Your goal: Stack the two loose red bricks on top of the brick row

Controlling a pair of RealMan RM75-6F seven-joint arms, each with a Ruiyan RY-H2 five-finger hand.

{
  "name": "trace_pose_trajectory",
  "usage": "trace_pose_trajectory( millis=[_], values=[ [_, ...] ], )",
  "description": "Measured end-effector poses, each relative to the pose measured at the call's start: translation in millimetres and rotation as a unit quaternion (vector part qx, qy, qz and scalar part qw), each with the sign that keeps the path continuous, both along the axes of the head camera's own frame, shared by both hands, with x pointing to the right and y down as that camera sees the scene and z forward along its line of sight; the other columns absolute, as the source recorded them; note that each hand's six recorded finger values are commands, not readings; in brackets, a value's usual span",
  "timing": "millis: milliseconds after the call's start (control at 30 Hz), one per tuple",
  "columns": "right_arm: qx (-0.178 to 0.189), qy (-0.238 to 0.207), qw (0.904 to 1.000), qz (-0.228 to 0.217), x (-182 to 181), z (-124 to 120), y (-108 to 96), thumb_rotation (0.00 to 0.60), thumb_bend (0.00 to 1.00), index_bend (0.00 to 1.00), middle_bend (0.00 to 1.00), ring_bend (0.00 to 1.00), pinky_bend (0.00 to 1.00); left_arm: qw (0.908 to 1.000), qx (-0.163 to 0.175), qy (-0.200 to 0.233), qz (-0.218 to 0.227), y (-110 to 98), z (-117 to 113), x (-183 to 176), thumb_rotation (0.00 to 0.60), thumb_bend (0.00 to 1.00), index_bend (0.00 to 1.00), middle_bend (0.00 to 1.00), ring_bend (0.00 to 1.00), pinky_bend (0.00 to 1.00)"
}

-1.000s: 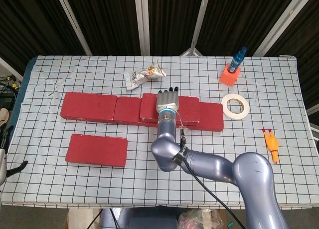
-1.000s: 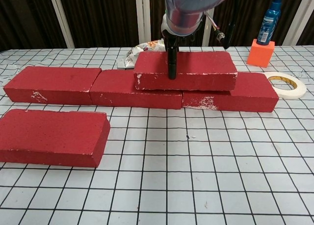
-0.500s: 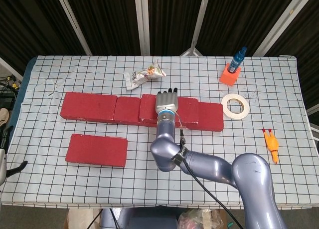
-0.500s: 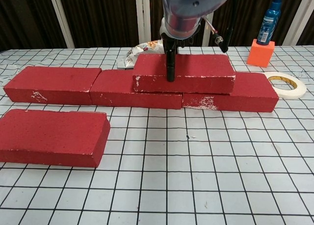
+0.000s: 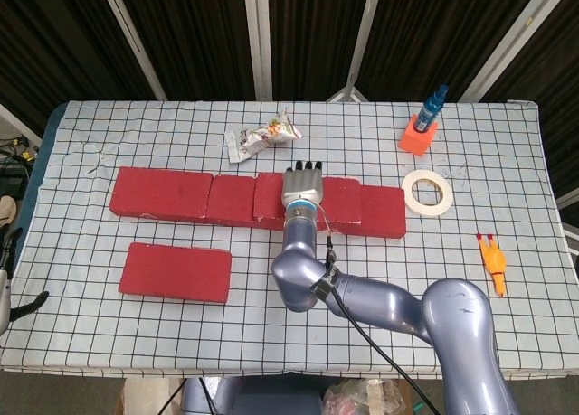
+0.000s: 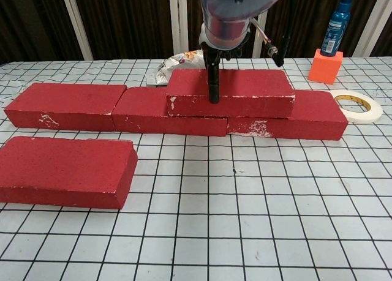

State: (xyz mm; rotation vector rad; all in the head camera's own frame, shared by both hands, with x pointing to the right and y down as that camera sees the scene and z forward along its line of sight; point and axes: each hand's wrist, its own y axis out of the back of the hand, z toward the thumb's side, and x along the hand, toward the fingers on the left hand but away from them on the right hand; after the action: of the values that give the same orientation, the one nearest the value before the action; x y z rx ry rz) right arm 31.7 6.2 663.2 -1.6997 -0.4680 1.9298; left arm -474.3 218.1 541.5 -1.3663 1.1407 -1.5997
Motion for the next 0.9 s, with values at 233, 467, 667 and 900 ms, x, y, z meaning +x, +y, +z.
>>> trace_pose_trajectory(
  millis=[233,467,667,900],
  values=[
    [0.001,0.001,1.0,0.004,0.7,1.6,-1.0,0.6,0.18,0.17,0.06,0.0,0.0,1.0,0.001,0.0,0.0,0.2,-0.6,-0.2,0.6,0.0,0.07,0.0,0.0,0.0],
    [0.003,-0.001,1.0,0.005,0.1,2.5,-2.6,0.6,0.18,0.16,0.05,0.0,0.0,1.0,0.0,-0.001,-0.001,-0.1,-0.3,-0.6,0.6,0.0,0.07,0.0,0.0,0.0],
    [0.002,-0.002,1.0,0.001,-1.8,1.4,-1.2,0.6,0.18,0.12,0.01,0.0,0.0,1.0,0.0,-0.001,0.0,0.0,0.0,-0.5,0.6,0.0,0.07,0.0,0.0,0.0],
    [-0.002,0.0,1.0,0.004,-1.3,1.4,0.4,0.6,0.18,0.05,0.0,0.0,0.0,1.0,0.001,-0.001,-0.002,0.1,-0.9,-1.3,0.6,0.0,0.07,0.0,0.0,0.0]
  ],
)
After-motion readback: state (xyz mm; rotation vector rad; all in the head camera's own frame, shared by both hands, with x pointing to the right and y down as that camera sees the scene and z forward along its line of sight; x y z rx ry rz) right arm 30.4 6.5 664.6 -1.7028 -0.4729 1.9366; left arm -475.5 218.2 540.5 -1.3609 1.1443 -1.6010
